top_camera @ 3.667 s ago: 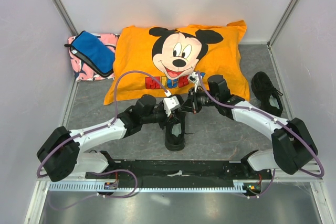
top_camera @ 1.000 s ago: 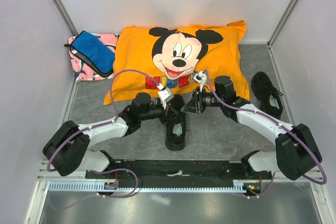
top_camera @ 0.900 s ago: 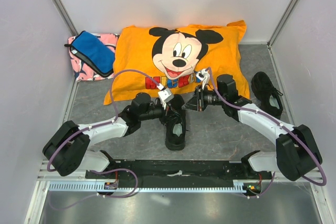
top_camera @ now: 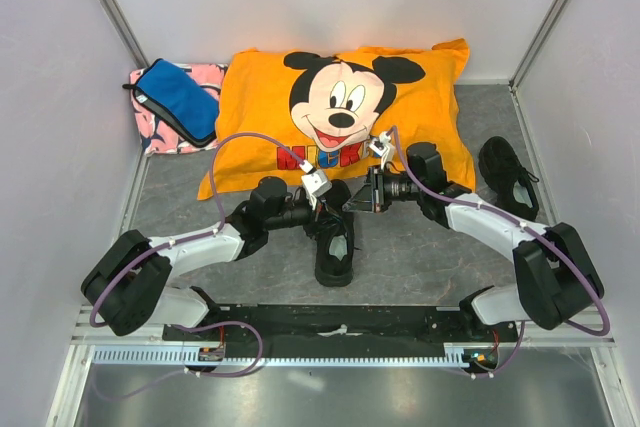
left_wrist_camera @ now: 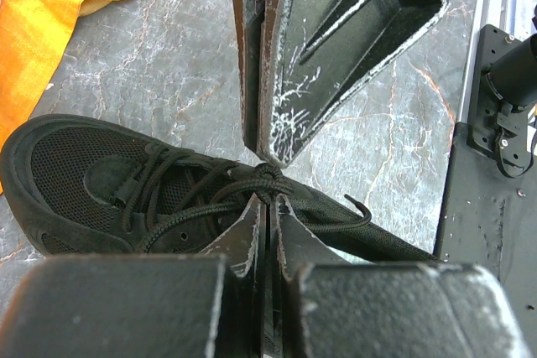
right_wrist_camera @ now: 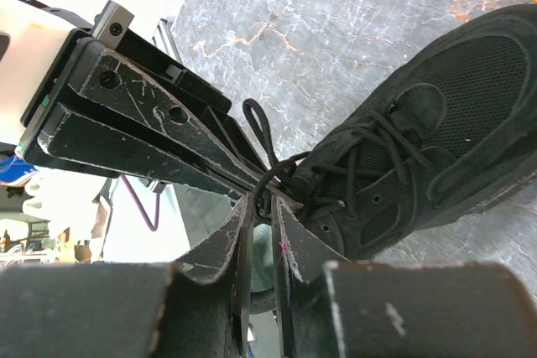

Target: Tie the shoes

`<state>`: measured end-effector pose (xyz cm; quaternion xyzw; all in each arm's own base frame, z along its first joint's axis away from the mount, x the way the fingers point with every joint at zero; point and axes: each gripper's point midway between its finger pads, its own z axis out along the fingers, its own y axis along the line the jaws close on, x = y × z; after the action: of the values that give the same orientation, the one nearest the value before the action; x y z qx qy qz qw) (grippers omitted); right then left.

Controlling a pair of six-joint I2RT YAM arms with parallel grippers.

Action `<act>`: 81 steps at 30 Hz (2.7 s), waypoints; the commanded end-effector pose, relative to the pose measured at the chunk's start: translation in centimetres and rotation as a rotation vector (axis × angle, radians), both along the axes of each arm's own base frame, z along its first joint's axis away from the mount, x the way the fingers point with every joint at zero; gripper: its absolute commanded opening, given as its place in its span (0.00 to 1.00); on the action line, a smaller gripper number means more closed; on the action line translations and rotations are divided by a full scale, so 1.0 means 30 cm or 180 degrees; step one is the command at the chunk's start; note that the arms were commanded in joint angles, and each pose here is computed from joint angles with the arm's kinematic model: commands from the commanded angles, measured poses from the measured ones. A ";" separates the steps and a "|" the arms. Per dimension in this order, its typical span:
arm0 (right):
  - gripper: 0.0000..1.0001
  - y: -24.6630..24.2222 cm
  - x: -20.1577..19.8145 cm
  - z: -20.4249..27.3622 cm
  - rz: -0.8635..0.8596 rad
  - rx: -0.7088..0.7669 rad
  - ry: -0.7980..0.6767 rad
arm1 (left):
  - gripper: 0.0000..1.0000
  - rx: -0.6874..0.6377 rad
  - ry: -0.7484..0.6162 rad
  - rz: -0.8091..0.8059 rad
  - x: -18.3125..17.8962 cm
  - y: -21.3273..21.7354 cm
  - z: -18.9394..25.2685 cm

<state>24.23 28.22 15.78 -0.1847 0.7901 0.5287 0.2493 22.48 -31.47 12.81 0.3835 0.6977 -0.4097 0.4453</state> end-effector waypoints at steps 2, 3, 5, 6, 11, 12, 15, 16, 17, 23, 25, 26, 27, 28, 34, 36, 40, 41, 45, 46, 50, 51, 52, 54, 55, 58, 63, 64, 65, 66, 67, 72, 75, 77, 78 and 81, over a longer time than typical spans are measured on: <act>0.20 0.036 0.010 0.044 0.0094 0.0101 -0.0140 | 0.02 -0.0026 -0.0211 -0.0033 0.024 -0.010 0.031; 0.20 0.038 0.010 0.041 0.0099 0.0099 -0.0136 | 0.02 -0.0028 -0.0218 -0.0039 0.024 -0.010 0.034; 0.19 0.040 0.012 0.038 0.0097 0.0083 -0.0149 | 0.02 -0.0020 -0.0219 -0.0046 0.024 -0.010 0.032; 0.18 0.039 0.012 0.033 0.0096 0.0070 -0.0142 | 0.02 -0.0023 -0.0223 -0.0046 0.024 -0.011 0.034; 0.16 0.040 0.013 0.028 0.0083 0.0056 -0.0133 | 0.02 -0.0025 -0.0212 -0.0059 0.021 -0.011 0.033; 0.16 0.040 0.013 0.030 0.0085 0.0062 -0.0127 | 0.01 -0.0027 -0.0220 -0.0060 0.021 -0.011 0.034; 0.22 0.042 0.013 0.032 0.0086 0.0075 -0.0111 | 0.02 -0.0027 -0.0220 -0.0060 0.020 -0.011 0.035; 0.22 0.044 0.011 0.032 0.0097 0.0076 -0.0114 | 0.02 -0.0023 -0.0220 -0.0066 0.020 -0.011 0.033; 0.22 0.046 0.009 0.034 0.0110 0.0084 -0.0121 | 0.02 -0.0028 -0.0223 -0.0070 0.020 -0.012 0.036; 0.11 0.051 0.005 0.035 0.0125 0.0092 -0.0110 | 0.02 -0.0018 -0.0222 -0.0093 0.019 -0.015 0.034; 0.01 0.050 0.006 0.036 0.0122 0.0089 -0.0139 | 0.02 -0.0007 -0.0219 -0.0100 0.018 -0.015 0.033; 0.00 0.048 0.004 0.037 0.0121 0.0083 -0.0145 | 0.02 -0.0001 -0.0224 -0.0103 0.018 -0.014 0.034; 0.00 0.047 0.004 0.037 0.0121 0.0076 -0.0155 | 0.04 0.0005 -0.0225 -0.0100 0.019 -0.014 0.034; 0.00 0.043 0.005 0.038 0.0116 0.0062 -0.0176 | 0.11 0.0026 -0.0212 -0.0103 0.015 -0.010 0.035; 0.00 0.000 0.006 0.022 0.0029 -0.0036 -0.0200 | 0.39 0.0086 -0.0318 -0.0282 -0.053 0.041 0.093; 0.00 -0.010 -0.001 0.014 0.0035 -0.0064 -0.0205 | 0.43 0.0087 -0.0362 -0.0391 -0.099 0.072 0.132; 0.00 -0.015 -0.005 0.008 0.0027 -0.0078 -0.0212 | 0.62 0.0142 -0.0555 -0.0567 -0.153 0.125 0.193; 0.00 -0.015 -0.005 0.006 0.0027 -0.0078 -0.0212 | 0.63 0.0178 -0.0664 -0.0589 -0.145 0.145 0.198; 0.00 -0.018 -0.006 0.003 0.0038 -0.0101 -0.0255 | 0.64 0.0483 -0.0981 -0.0861 -0.126 0.214 0.169; 0.00 -0.020 -0.008 0.002 0.0042 -0.0108 -0.0256 | 0.64 0.0478 -0.1102 -0.1006 -0.122 0.214 0.196; 0.00 -0.022 -0.010 -0.004 0.0037 -0.0127 -0.0240 | 0.64 0.0830 -0.1763 -0.1322 -0.039 0.226 0.185; 0.00 -0.023 -0.008 -0.004 0.0033 -0.0128 -0.0240 | 0.65 0.0876 -0.1883 -0.1363 -0.023 0.222 0.186; 0.00 -0.023 -0.008 -0.004 0.0032 -0.0128 -0.0240 | 0.66 0.0927 -0.1937 -0.1432 -0.003 0.214 0.182; 0.00 -0.022 -0.010 -0.002 0.0043 -0.0128 -0.0239 | 0.67 0.1017 -0.2180 -0.1577 0.028 0.202 0.180; 0.00 -0.023 -0.011 -0.003 0.0043 -0.0130 -0.0230 | 0.72 0.1058 -0.2192 -0.1642 0.047 0.193 0.177; 0.00 -0.021 -0.013 0.001 0.0058 -0.0124 -0.0237 | 0.75 0.1118 -0.2450 -0.1798 0.089 0.168 0.193; 0.00 -0.021 -0.012 0.002 0.0065 -0.0120 -0.0229 | 0.75 0.1227 -0.2616 -0.2046 0.129 0.127 0.144; 0.00 -0.020 -0.013 0.001 0.0070 -0.0122 -0.0225 | 0.74 0.1242 -0.2633 -0.2069 0.134 0.120 0.142; 0.00 -0.019 -0.012 0.003 0.0070 -0.0120 -0.0229 | 0.73 0.1257 -0.2684 -0.2137 0.129 0.107 0.134; 0.00 -0.021 -0.010 0.004 0.0061 -0.0120 -0.0235 | 0.72 0.1287 -0.2631 -0.2195 0.129 0.103 0.105; 0.00 -0.020 -0.012 0.004 0.0069 -0.0115 -0.0233 | 0.70 0.1296 -0.2649 -0.2229 0.129 0.096 0.103; 0.00 -0.020 -0.016 0.008 0.0078 -0.0109 -0.0240 | 0.67 0.1398 -0.2635 -0.2379 0.131 0.076 0.045; 0.00 -0.020 -0.017 0.010 0.0085 -0.0106 -0.0253 | 0.66 0.1435 -0.2692 -0.2423 0.138 0.072 0.033; 0.00 -0.021 -0.017 0.008 0.0076 -0.0112 -0.0246 | 0.60 0.1467 -0.2685 -0.2442 0.143 0.070 0.023; 0.00 -0.020 -0.016 0.009 0.0080 -0.0110 -0.0245 | 0.57 0.1482 -0.2682 -0.2448 0.146 0.069 0.020; 0.00 -0.023 -0.017 0.008 0.0065 -0.0120 -0.0253 | 0.40 0.1534 -0.2637 -0.2450 0.148 0.076 0.012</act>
<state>23.79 27.59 14.85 -0.2032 0.7995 0.5060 0.2521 25.94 -28.57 11.82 0.8127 0.3800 -0.2114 0.3878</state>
